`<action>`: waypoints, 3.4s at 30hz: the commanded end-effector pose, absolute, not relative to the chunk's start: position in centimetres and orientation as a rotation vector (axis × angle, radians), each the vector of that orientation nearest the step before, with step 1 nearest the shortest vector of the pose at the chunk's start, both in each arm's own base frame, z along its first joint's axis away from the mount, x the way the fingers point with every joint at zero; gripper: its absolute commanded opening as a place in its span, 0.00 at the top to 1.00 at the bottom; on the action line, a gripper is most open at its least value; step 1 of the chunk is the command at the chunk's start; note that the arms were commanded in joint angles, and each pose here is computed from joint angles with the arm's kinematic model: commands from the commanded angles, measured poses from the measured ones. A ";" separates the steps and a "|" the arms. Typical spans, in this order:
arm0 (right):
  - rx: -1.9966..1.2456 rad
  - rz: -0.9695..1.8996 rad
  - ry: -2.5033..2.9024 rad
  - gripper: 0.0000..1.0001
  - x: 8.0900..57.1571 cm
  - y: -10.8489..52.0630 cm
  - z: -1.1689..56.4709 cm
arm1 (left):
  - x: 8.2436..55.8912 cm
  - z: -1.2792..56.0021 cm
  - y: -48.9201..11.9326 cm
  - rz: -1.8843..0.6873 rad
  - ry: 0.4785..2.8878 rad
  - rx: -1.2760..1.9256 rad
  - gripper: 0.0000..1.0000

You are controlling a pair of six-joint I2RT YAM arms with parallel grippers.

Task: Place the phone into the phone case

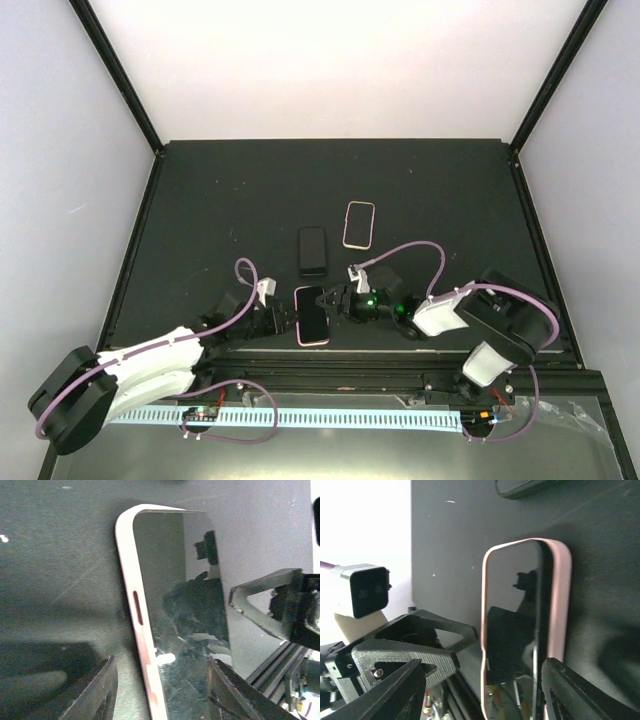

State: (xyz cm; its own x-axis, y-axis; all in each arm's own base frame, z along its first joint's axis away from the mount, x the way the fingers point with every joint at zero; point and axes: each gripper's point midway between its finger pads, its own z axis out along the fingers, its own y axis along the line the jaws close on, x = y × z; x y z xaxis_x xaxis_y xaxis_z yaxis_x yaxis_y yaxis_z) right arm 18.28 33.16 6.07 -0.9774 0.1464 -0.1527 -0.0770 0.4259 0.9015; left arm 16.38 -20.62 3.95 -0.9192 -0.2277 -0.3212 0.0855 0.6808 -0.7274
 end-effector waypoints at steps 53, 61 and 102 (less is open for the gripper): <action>-0.122 1.724 2.436 0.69 17.6 38.1 7.7 | 16.7 3.1 -18.7 -1.175 2.451 -0.147 0.52; -0.129 1.796 2.400 0.68 17.3 38.4 8.4 | 17.0 3.3 -19.2 -1.187 2.465 -0.141 0.54; -0.307 1.490 2.291 0.99 18.7 36.0 11.4 | 17.4 8.9 -20.3 -1.320 2.388 -0.126 0.34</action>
